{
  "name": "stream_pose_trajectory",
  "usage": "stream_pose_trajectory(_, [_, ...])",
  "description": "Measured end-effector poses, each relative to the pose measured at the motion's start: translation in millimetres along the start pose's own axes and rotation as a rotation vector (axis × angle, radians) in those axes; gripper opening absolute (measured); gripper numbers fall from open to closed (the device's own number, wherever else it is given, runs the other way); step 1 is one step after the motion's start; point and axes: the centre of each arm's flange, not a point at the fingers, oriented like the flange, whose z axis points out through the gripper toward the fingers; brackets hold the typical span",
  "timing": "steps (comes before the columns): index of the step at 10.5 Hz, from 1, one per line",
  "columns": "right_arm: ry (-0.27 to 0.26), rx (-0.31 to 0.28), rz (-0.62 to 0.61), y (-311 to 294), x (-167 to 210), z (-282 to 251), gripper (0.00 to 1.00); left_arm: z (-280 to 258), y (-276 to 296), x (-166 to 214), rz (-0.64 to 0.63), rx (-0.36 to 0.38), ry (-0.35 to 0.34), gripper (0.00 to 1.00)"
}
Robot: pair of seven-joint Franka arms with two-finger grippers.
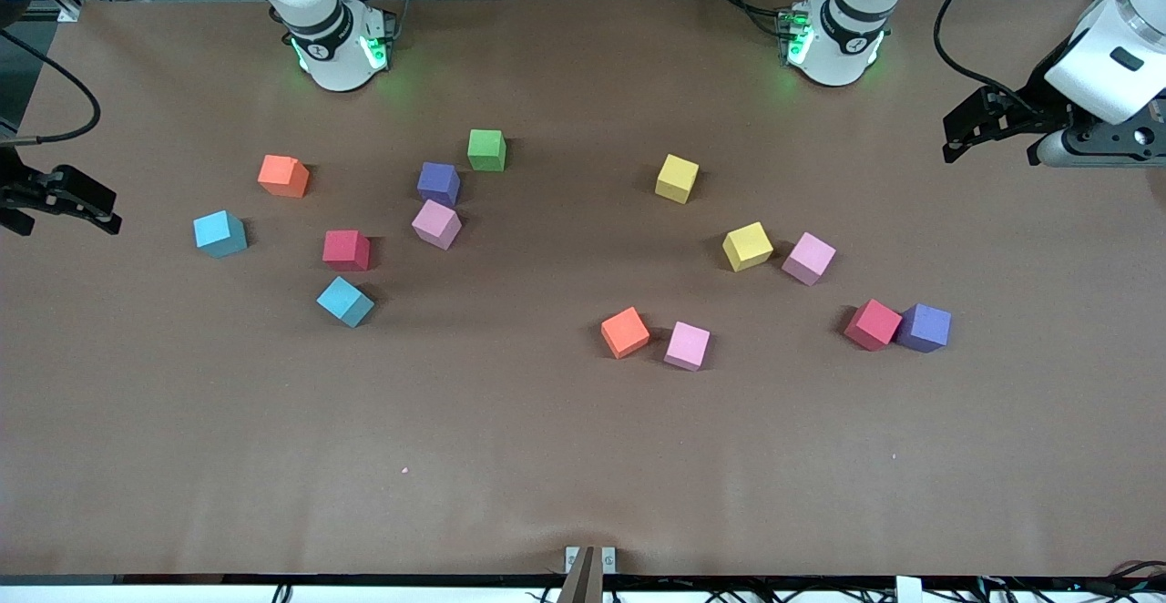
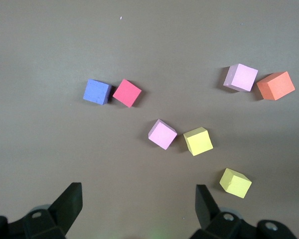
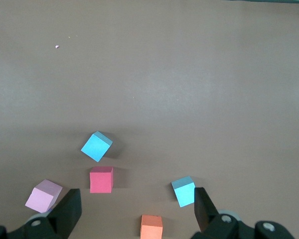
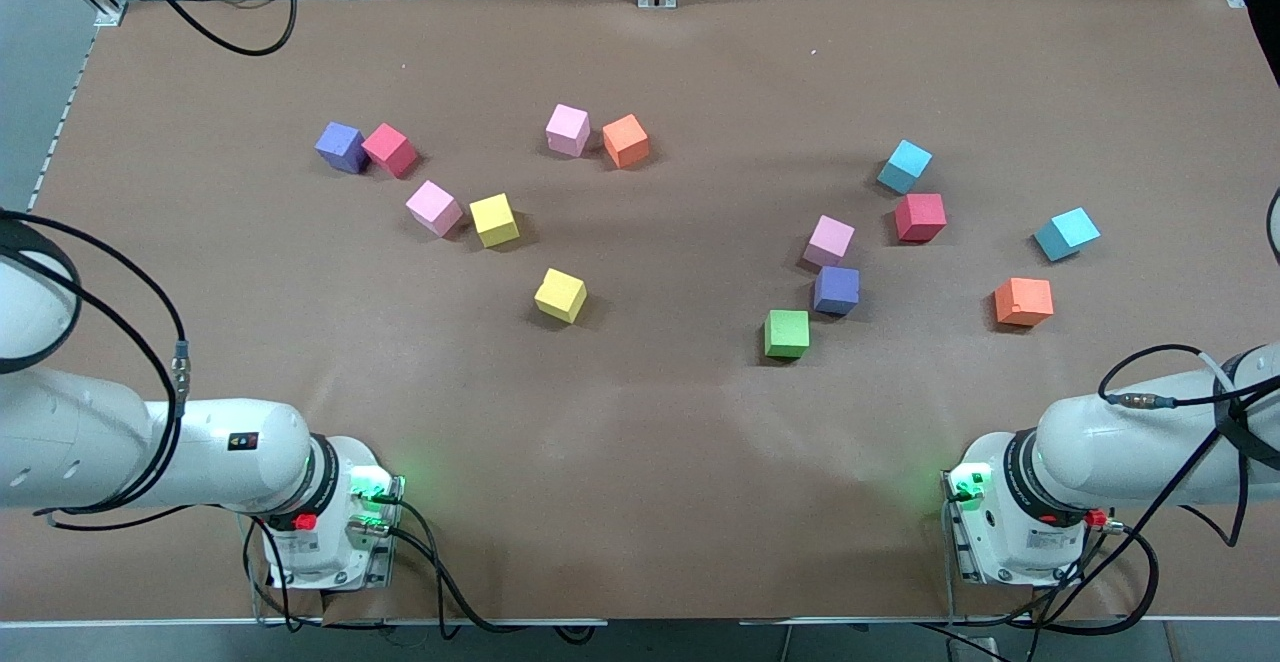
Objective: Arrange 11 blocks into digit 3
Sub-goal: 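Reach the left gripper to a yellow cube and grasp it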
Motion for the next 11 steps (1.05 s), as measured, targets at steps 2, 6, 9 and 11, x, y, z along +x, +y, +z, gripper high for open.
stream_pose_trajectory(2, [-0.004, 0.000, -0.002, -0.9, 0.0, 1.8, 1.00, 0.0, -0.4, 0.0, -0.001, 0.000, 0.000, 1.00])
stream_pose_trajectory(6, [-0.008, 0.001, -0.002, -1.3, -0.2, 4.0, 1.00, 43.4, 14.8, -3.5, 0.000, 0.006, -0.090, 1.00])
stream_pose_trajectory(9, [-0.008, 0.001, -0.003, -1.6, -0.1, 4.5, 1.00, 113.5, 77.0, -18.2, -0.111, 0.044, -0.154, 1.00])
stream_pose_trajectory(11, [-0.007, 0.001, -0.003, -1.9, 0.0, 4.8, 1.00, 161.5, 119.4, -36.7, -0.219, 0.063, -0.172, 1.00])
